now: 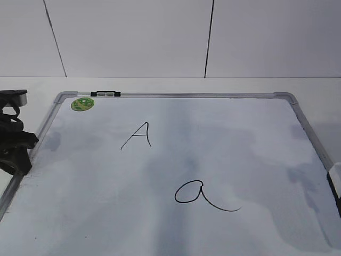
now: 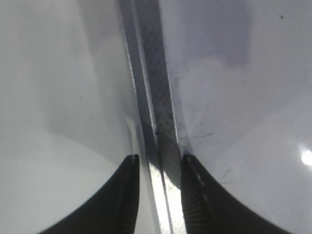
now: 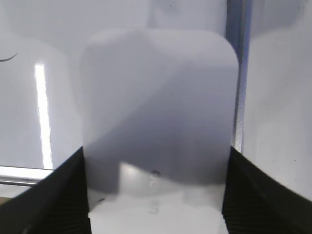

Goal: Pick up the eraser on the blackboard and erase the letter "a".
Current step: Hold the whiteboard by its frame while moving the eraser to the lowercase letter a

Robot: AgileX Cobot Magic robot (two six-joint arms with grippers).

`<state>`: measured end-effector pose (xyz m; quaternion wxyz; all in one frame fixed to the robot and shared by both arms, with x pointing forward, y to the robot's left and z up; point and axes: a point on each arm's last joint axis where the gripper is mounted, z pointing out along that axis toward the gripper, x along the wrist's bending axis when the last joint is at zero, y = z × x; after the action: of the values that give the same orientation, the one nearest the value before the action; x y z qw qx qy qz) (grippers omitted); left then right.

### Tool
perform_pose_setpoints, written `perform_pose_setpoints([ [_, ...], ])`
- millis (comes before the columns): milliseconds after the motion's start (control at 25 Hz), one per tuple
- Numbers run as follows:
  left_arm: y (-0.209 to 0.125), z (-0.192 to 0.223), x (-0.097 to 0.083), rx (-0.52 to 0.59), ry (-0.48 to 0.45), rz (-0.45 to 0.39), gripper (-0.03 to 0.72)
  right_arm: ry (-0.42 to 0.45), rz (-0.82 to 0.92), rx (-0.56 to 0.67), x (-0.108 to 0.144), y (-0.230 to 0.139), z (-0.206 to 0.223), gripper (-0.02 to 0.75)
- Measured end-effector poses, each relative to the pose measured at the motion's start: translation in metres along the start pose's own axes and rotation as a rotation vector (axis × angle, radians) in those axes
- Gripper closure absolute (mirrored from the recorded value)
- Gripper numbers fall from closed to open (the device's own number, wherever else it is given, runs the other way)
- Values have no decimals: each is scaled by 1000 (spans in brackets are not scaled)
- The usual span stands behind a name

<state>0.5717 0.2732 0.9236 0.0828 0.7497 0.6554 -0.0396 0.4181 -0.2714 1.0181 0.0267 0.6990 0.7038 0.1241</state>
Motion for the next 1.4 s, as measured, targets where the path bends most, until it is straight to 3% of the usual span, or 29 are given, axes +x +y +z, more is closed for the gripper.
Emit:
perform_pose_setpoints([
  [360,1,2,-1,14,-20,-34,566,12,8,-7,1,1,0,170],
  [480,2,1,0,13,-14,-25,642,15,-1,-7,1,1,0,170],
  [880,2,1,0,15,-14,-35,658,16,-51,19,4,2,-1,170],
  [1200,2,1,0,15,-14,-36,659,30,-221,87,46,36,13,170],
  [1400,2,1,0,15,-14,-37,659,-5,-325,141,79,63,40,170],
])
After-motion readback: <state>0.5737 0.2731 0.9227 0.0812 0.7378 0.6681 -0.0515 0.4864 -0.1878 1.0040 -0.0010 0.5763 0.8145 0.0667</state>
